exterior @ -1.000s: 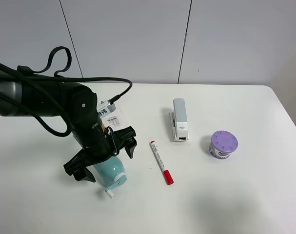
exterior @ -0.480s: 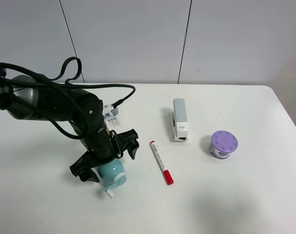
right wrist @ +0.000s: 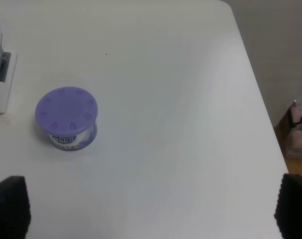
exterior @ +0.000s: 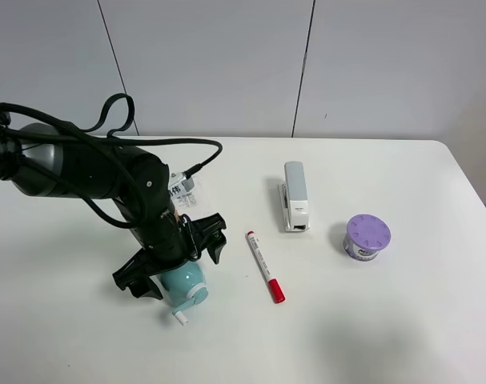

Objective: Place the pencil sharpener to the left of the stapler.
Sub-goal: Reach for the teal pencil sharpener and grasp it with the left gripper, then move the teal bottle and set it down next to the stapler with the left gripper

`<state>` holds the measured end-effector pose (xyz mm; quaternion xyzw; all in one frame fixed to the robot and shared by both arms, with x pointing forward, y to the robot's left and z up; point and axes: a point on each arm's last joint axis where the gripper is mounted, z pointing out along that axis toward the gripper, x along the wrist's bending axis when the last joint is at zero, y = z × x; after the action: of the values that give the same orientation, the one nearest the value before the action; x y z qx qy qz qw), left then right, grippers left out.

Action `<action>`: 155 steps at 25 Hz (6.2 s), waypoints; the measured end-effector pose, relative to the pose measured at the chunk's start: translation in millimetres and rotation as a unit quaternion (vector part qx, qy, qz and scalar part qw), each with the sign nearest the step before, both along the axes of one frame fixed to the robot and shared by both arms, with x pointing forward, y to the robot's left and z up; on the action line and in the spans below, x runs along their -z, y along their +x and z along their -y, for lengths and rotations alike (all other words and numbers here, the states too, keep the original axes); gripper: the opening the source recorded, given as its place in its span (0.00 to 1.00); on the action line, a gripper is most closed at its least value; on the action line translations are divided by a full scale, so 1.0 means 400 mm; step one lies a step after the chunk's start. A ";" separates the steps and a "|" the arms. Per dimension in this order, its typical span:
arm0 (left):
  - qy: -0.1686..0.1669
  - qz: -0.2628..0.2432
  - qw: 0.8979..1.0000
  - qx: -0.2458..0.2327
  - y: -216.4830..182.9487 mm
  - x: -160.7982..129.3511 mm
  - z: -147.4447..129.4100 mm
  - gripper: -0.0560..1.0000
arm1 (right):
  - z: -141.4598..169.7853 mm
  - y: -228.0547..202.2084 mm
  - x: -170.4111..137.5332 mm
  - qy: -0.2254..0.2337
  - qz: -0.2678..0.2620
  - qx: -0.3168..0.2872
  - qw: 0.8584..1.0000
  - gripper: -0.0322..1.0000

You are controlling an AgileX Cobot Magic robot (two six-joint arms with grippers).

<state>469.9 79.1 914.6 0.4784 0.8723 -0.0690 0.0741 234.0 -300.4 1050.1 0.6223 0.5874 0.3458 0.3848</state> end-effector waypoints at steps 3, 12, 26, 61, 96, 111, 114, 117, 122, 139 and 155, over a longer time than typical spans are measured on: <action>0.007 -0.006 1.000 0.003 -0.003 0.001 -0.003 0.77 | 0.000 0.000 0.000 0.000 0.000 0.000 1.000 0.99; 0.014 0.009 0.996 0.083 -0.003 0.001 -0.004 0.68 | 0.000 0.000 0.000 0.000 0.000 0.000 1.000 0.99; 0.025 0.048 0.962 0.268 -0.020 -0.154 -0.038 0.68 | 0.000 0.000 0.000 0.000 0.000 0.000 1.000 0.99; 0.012 0.099 0.936 0.338 0.392 -0.210 0.130 0.68 | 0.000 0.000 0.000 0.000 0.000 0.000 1.000 0.99; 0.009 0.063 0.915 0.398 0.412 -0.065 0.175 0.68 | 0.000 0.000 0.000 0.000 0.000 0.000 1.000 0.99; 0.026 0.144 0.717 0.681 0.412 -0.067 0.190 0.68 | 0.000 0.000 0.000 0.000 0.000 0.000 1.000 0.99; 0.034 0.167 0.662 0.730 0.417 -0.068 0.193 0.68 | 0.000 0.000 0.000 0.000 0.000 0.000 1.000 0.99; 0.041 0.184 0.625 0.758 0.421 -0.068 0.196 0.68 | 0.000 0.000 0.000 0.000 0.000 0.000 1.000 0.99; 0.041 0.180 0.611 0.770 0.425 -0.035 0.201 0.68 | 0.000 0.000 0.000 0.000 0.000 0.000 1.000 0.99; 0.043 0.191 0.595 0.780 0.425 -0.014 0.216 0.68 | 0.000 0.000 0.000 0.000 0.000 0.000 1.000 0.99; 0.032 0.185 0.600 0.778 0.418 -0.022 0.216 0.99 | 0.000 0.000 0.000 0.000 0.000 0.000 1.000 0.99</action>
<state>637.0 -7.2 923.5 0.9805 0.1397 0.0174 0.1374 234.0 -300.4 1050.1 0.6223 0.5874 0.3458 0.3848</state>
